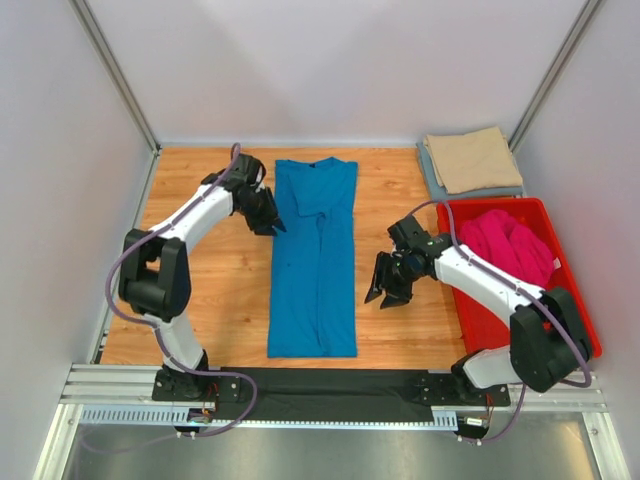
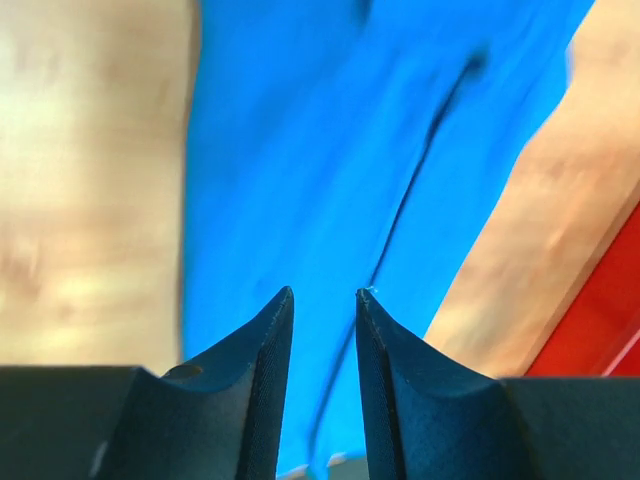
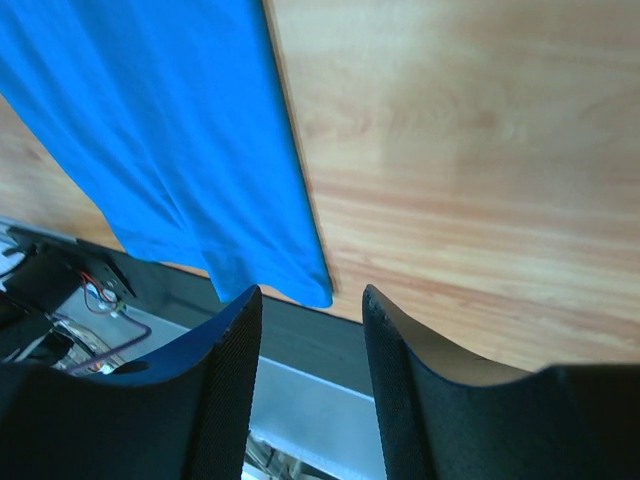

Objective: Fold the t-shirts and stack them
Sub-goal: Fold the tshirt

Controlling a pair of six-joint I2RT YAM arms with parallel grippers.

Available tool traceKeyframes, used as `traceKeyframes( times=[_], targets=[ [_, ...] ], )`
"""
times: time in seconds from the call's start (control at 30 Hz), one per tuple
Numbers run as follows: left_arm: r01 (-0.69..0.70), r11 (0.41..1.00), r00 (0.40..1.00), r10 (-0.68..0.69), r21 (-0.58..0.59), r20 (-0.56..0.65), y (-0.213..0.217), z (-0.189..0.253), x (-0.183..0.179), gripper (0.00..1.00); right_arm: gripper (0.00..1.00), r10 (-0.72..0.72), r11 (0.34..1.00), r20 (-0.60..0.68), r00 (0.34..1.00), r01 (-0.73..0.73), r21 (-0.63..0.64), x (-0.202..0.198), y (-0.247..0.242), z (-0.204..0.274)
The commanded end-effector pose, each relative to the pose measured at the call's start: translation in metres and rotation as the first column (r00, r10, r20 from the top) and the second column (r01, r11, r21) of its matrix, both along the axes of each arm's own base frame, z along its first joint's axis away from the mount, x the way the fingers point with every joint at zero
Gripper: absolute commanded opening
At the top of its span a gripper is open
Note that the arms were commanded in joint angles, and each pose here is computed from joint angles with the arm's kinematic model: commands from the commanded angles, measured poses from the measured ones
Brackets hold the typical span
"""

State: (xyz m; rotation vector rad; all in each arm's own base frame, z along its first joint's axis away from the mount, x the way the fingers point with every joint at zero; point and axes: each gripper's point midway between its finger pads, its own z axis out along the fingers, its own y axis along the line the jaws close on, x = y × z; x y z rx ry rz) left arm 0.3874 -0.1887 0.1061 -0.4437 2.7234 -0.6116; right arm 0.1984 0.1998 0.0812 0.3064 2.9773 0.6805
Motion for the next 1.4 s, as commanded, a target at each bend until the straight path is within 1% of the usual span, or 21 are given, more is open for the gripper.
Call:
traceKeyframes(
  times=[0.0, 0.03, 0.1, 0.13, 0.17, 0.2, 0.23, 0.27, 0.3, 0.33, 0.4, 0.43, 0.5, 0.57, 0.63, 0.77, 0.83, 0.93, 1.0, 1.2, 1.37],
  targets=[
    [0.08, 0.997, 0.994, -0.08, -0.004, -0.07, 0.016, 0.0, -0.054, 0.39, 0.47, -0.03, 0.996, 0.024, 0.999, 0.028, 0.085, -0.011, 0.019, 0.013],
    [0.084, 0.996, 0.988, -0.082, 0.006, -0.133, 0.025, -0.013, -0.077, 0.39, 0.47, -0.019, 0.996, 0.016, 1.0, 0.018, 0.089, -0.016, 0.021, 0.011],
    [0.108, 0.994, 0.985, -0.108, -0.006, -0.136, 0.031, -0.006, -0.101, 0.4, 0.47, 0.01, 0.993, -0.051, 0.999, -0.004, 0.121, -0.034, 0.031, 0.002],
    [0.114, 0.993, 0.975, -0.113, -0.008, -0.193, 0.036, -0.017, -0.124, 0.41, 0.46, 0.022, 0.992, -0.068, 0.997, -0.013, 0.127, -0.039, 0.034, 0.0],
    [0.123, 0.991, 0.976, -0.13, -0.048, -0.175, 0.033, -0.008, -0.136, 0.41, 0.46, 0.057, 0.99, -0.075, 0.996, -0.047, 0.13, -0.048, 0.039, -0.002],
    [0.123, 0.99, 0.974, -0.133, -0.067, -0.186, 0.032, -0.009, -0.147, 0.41, 0.46, 0.073, 0.99, -0.068, 0.995, -0.064, 0.123, -0.052, 0.041, -0.004],
    [0.118, 0.99, 0.964, -0.132, -0.074, -0.23, 0.036, -0.02, -0.167, 0.42, 0.46, 0.088, 0.99, -0.077, 0.993, -0.079, 0.116, -0.059, 0.042, -0.008],
    [0.115, 0.989, 0.967, -0.134, -0.095, -0.216, 0.035, -0.014, -0.177, 0.43, 0.46, 0.115, 0.988, -0.079, 0.99, -0.106, 0.114, -0.067, 0.045, -0.011],
    [0.11, 0.989, 0.963, -0.131, -0.099, -0.236, 0.037, -0.017, -0.188, 0.43, 0.46, 0.122, 0.988, -0.091, 0.988, -0.111, 0.111, -0.072, 0.045, -0.014],
    [0.098, 0.99, 0.947, -0.125, -0.103, -0.295, 0.04, -0.028, -0.21, 0.44, 0.46, 0.104, 0.991, -0.134, 0.985, -0.092, 0.096, -0.082, 0.041, -0.022],
    [0.083, 0.983, 0.941, -0.132, -0.167, -0.31, 0.035, -0.027, -0.228, 0.44, 0.45, 0.109, 0.989, -0.139, 0.984, -0.094, 0.112, -0.089, 0.046, -0.025],
    [0.073, 0.983, 0.93, -0.128, -0.169, -0.345, 0.037, -0.037, -0.243, 0.44, 0.46, 0.099, 0.99, -0.131, 0.986, -0.084, 0.114, -0.09, 0.047, -0.025],
    [0.056, 0.986, 0.928, -0.11, -0.16, -0.355, 0.042, -0.045, -0.259, 0.45, 0.46, 0.1, 0.99, -0.117, 0.988, -0.088, 0.107, -0.096, 0.048, -0.031],
    [0.05, 0.975, 0.941, -0.118, -0.217, -0.317, 0.034, -0.038, -0.259, 0.45, 0.45, 0.081, 0.99, -0.128, 0.988, -0.065, 0.125, -0.101, 0.052, -0.035],
    [0.037, 0.974, 0.944, -0.108, -0.225, -0.313, 0.031, -0.039, -0.262, 0.48, 0.45, 0.081, 0.989, -0.139, 0.987, -0.062, 0.135, -0.105, 0.054, -0.038],
    [0.018, 0.972, 0.91, -0.113, -0.235, -0.398, 0.029, -0.053, -0.275, 0.48, 0.45, 0.079, 0.992, -0.14, 0.987, -0.064, 0.106, -0.106, 0.052, -0.05],
    [0.02, 0.975, 0.887, -0.12, -0.221, -0.446, 0.028, -0.065, -0.285, 0.47, 0.45, 0.079, 0.993, -0.147, 0.986, -0.065, 0.099, -0.108, 0.05, -0.056],
    [0.031, 0.979, 0.874, -0.124, -0.199, -0.471, 0.027, -0.07, -0.291, 0.45, 0.43, 0.079, 0.993, -0.138, 0.987, -0.066, 0.096, -0.107, 0.052, -0.058],
    [0.036, 0.985, 0.873, -0.112, -0.167, -0.474, 0.029, -0.074, -0.294, 0.45, 0.43, 0.072, 0.994, -0.134, 0.988, -0.061, 0.087, -0.106, 0.052, -0.059],
    [0.034, 0.99, 0.883, -0.095, -0.14, -0.459, 0.03, -0.081, -0.292, 0.44, 0.39, 0.063, 0.997, -0.134, 0.989, -0.058, 0.041, -0.108, 0.046, -0.066],
    [0.052, 0.995, 0.861, -0.086, -0.081, -0.502, 0.035, -0.09, -0.299, 0.4, 0.37, 0.057, 0.998, -0.132, 0.99, -0.055, 0.014, -0.108, 0.04, -0.07]
  ],
)
